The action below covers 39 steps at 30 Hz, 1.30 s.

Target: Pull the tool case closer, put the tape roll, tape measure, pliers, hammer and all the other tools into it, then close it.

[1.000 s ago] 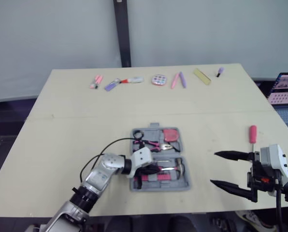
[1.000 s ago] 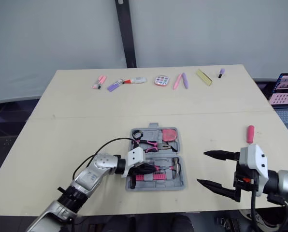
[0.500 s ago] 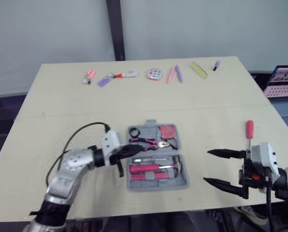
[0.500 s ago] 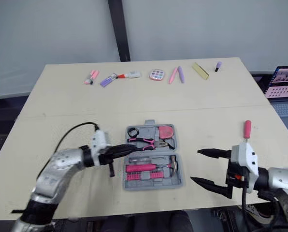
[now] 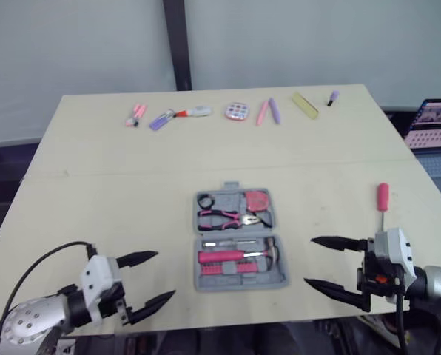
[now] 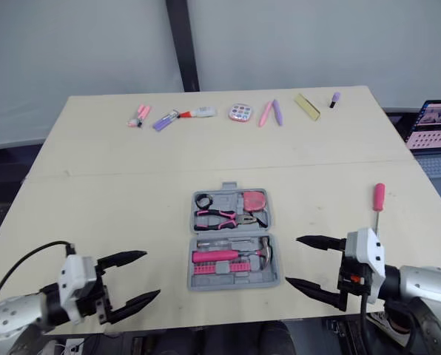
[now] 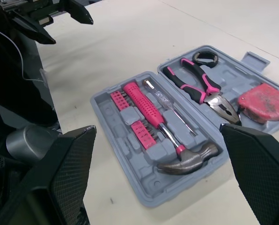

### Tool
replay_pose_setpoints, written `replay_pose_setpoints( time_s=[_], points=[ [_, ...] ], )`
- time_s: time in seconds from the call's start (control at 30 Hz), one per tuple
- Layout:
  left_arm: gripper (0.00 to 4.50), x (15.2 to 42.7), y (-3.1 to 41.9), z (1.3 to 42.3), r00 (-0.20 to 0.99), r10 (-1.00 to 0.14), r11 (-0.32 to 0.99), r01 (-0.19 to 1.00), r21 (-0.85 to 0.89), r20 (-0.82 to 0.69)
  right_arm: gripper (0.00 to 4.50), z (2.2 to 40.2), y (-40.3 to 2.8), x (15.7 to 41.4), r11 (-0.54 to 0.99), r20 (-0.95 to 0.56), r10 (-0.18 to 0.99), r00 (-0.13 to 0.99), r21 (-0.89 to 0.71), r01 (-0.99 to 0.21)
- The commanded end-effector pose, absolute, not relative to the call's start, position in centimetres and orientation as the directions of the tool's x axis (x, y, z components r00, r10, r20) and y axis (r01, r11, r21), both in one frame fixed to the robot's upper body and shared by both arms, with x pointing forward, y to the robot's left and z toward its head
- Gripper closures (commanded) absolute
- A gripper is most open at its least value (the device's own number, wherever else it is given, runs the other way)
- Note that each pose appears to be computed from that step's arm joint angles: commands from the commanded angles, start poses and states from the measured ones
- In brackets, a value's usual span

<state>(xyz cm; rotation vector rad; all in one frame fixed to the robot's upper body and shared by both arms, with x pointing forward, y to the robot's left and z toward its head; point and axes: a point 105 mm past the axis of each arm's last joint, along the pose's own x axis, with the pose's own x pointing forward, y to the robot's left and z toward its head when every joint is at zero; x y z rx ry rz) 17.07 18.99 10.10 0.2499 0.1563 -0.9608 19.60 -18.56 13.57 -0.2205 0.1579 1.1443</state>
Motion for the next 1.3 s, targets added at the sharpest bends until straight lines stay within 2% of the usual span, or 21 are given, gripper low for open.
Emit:
replay_pose_setpoints(
  time_s=[0.03, 0.37, 0.43, 0.5, 0.57, 0.67, 0.83, 0.93, 1.0, 1.1, 1.2, 1.3],
  points=[
    [0.05, 16.4, 19.8, 10.3, 0.582, -0.774, 0.545, 0.813, 0.206, -0.249, 0.00, 13.6, -18.7, 19.5, 0.387, -0.228, 0.887, 0.401, -0.104, -0.916],
    [0.05, 16.8, 19.6, 10.2, 0.576, -0.779, 0.536, 0.817, 0.214, -0.249, 0.00, 13.3, -18.9, 19.8, 0.386, -0.236, 0.885, 0.400, -0.108, -0.916],
    [0.05, 17.4, 18.4, 11.4, 0.537, -0.816, 0.500, 0.842, 0.203, -0.216, 0.00, 13.3, -19.5, 20.5, 0.439, -0.243, 0.855, 0.458, -0.132, -0.889],
    [0.05, 18.0, 16.8, 13.0, 0.474, -0.862, 0.440, 0.875, 0.200, -0.179, 0.00, 13.6, -21.2, 21.9, 0.558, -0.240, 0.772, 0.589, -0.189, -0.808],
    [0.05, 18.3, 16.2, 13.6, 0.436, -0.883, 0.402, 0.894, 0.200, -0.176, 0.00, 13.7, -22.5, 22.9, 0.641, -0.237, 0.707, 0.667, -0.185, -0.745],
    [0.05, 18.6, 15.3, 14.3, 0.385, -0.907, 0.353, 0.916, 0.190, -0.171, 0.00, 14.3, -24.0, 23.5, 0.722, -0.221, 0.630, 0.744, -0.187, -0.666],
    [0.05, 19.7, 14.5, 14.8, 0.300, -0.937, 0.263, 0.943, 0.204, -0.177, 0.00, 14.6, -28.1, 24.0, 0.900, -0.266, 0.382, 0.885, -0.110, -0.421],
    [0.05, 20.4, 14.4, 14.6, 0.295, -0.938, 0.253, 0.942, 0.221, -0.184, 0.00, 14.4, -30.6, 24.9, 0.958, -0.333, 0.214, 0.918, -0.111, -0.263],
    [0.05, 20.7, 14.4, 14.6, 0.296, -0.938, 0.253, 0.940, 0.227, -0.182, 0.00, 14.3, -31.7, 25.4, 0.976, -0.367, 0.142, 0.919, -0.106, -0.193],
    [0.05, 20.8, 14.2, 14.5, 0.292, -0.940, 0.249, 0.940, 0.232, -0.174, 0.00, 14.5, -34.1, 27.0, 0.999, -0.402, -0.010, 0.916, -0.039, -0.007],
    [0.05, 20.6, 14.0, 14.2, 0.284, -0.942, 0.240, 0.942, 0.235, -0.178, 0.00, 14.9, -35.5, 28.7, 0.993, -0.414, -0.114, 0.903, -0.029, 0.112],
    [0.05, 20.5, 14.0, 14.1, 0.288, -0.941, 0.244, 0.941, 0.234, -0.178, 0.00, 15.2, -35.7, 30.6, 0.987, -0.423, -0.151, 0.894, -0.016, 0.159]
  ],
)
